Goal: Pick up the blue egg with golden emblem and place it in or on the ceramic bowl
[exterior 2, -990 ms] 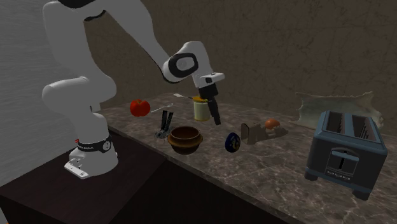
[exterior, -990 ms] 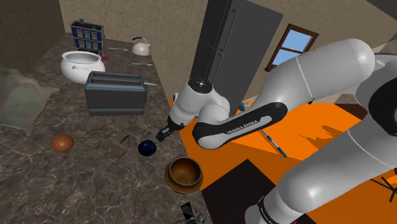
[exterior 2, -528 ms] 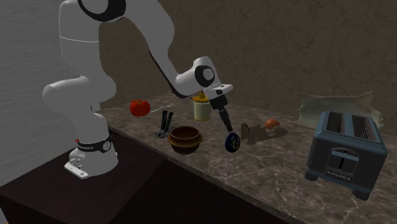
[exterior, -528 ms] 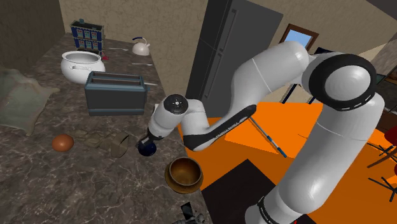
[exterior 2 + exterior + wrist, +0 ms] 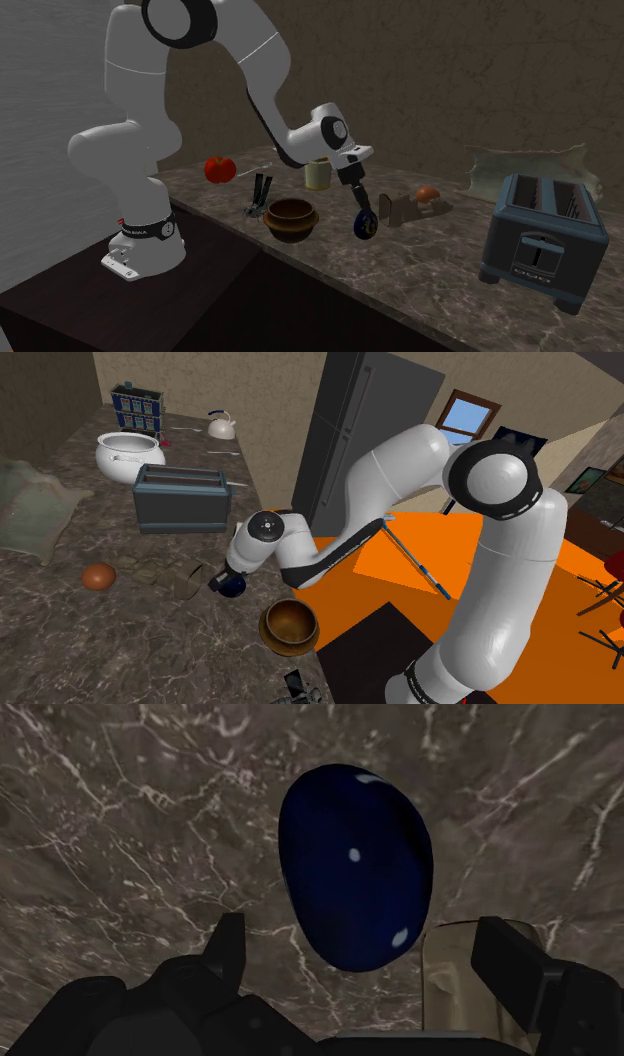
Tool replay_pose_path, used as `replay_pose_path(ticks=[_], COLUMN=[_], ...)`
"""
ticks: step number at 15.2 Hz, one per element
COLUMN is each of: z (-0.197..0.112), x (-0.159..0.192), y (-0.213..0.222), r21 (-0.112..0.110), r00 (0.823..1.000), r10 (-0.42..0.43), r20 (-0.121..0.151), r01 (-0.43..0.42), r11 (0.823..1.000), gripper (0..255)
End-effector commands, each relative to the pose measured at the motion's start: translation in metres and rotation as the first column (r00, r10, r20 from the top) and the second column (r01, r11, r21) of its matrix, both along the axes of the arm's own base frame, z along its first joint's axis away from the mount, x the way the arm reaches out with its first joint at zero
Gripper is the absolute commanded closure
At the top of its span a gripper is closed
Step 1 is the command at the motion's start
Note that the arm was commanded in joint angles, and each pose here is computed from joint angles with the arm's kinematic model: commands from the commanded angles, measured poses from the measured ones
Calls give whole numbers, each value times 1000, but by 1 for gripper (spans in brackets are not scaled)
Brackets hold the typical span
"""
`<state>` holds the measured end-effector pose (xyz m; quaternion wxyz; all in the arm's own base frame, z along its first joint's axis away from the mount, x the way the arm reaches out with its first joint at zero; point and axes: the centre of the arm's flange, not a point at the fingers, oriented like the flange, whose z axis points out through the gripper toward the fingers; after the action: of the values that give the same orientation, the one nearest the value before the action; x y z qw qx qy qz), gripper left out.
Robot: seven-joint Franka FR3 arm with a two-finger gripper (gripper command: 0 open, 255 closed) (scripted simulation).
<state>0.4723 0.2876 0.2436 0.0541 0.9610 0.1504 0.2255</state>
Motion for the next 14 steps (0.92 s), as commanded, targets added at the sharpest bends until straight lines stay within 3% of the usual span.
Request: replay_pose_path(ticks=[1,7,8,14], z=[-4,-4,-4,-4], x=[1,1,1,1], y=[0,0,0,0], r21=[0,0,0,0], r00=[1000,1000,1000,1000], r10=[0,0,0,0], r20=[0,0,0,0], r01=[0,0,0,0], r11=[1000,1000,1000,1000], gripper=[0,0,255,255])
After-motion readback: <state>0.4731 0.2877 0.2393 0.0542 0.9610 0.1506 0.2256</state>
